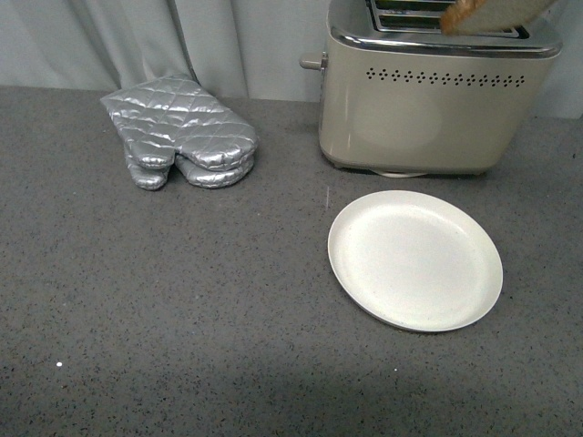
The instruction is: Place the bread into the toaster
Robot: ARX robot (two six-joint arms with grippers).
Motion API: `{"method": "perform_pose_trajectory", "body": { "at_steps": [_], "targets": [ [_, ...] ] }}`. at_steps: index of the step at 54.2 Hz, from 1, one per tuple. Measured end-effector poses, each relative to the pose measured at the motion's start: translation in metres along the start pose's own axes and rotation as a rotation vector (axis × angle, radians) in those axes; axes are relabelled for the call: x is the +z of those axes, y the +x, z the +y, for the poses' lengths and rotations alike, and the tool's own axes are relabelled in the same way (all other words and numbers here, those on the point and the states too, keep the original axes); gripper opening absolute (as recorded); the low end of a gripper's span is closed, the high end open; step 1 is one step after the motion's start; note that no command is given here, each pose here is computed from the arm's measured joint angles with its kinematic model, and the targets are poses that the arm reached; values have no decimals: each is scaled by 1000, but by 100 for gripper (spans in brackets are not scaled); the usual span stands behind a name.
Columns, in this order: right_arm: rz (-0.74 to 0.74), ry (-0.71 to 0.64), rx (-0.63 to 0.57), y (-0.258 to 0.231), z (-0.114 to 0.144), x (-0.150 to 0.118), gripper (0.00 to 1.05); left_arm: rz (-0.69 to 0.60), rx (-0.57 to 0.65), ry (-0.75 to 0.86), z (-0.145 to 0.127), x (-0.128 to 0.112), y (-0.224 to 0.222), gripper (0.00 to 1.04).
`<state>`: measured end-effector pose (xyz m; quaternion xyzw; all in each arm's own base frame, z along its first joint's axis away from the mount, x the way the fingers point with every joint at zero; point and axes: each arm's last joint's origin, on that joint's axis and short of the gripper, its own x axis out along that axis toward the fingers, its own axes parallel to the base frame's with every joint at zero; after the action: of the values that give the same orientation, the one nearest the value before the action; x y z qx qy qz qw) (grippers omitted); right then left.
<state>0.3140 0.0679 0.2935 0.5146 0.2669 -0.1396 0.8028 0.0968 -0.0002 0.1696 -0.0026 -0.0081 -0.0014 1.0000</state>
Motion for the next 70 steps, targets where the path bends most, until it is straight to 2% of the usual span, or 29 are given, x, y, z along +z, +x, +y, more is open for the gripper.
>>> {"method": "perform_pose_trajectory", "body": {
  "at_steps": [10,32,59,62,70],
  "targets": [
    [-81,69,-49,24,23,-5,1,0,0,0,0,0,0,98],
    [-129,174,-106,68,44,-19,1,0,0,0,0,0,0,98],
    [-169,160,-144,97,44,-15,1,0,0,0,0,0,0,98],
    [-194,118,-150,98,46,-14,6,0,0,0,0,0,0,98],
    [-260,-18,-65,98,58,-15,30,0,0,0,0,0,0,98]
  ]
}}
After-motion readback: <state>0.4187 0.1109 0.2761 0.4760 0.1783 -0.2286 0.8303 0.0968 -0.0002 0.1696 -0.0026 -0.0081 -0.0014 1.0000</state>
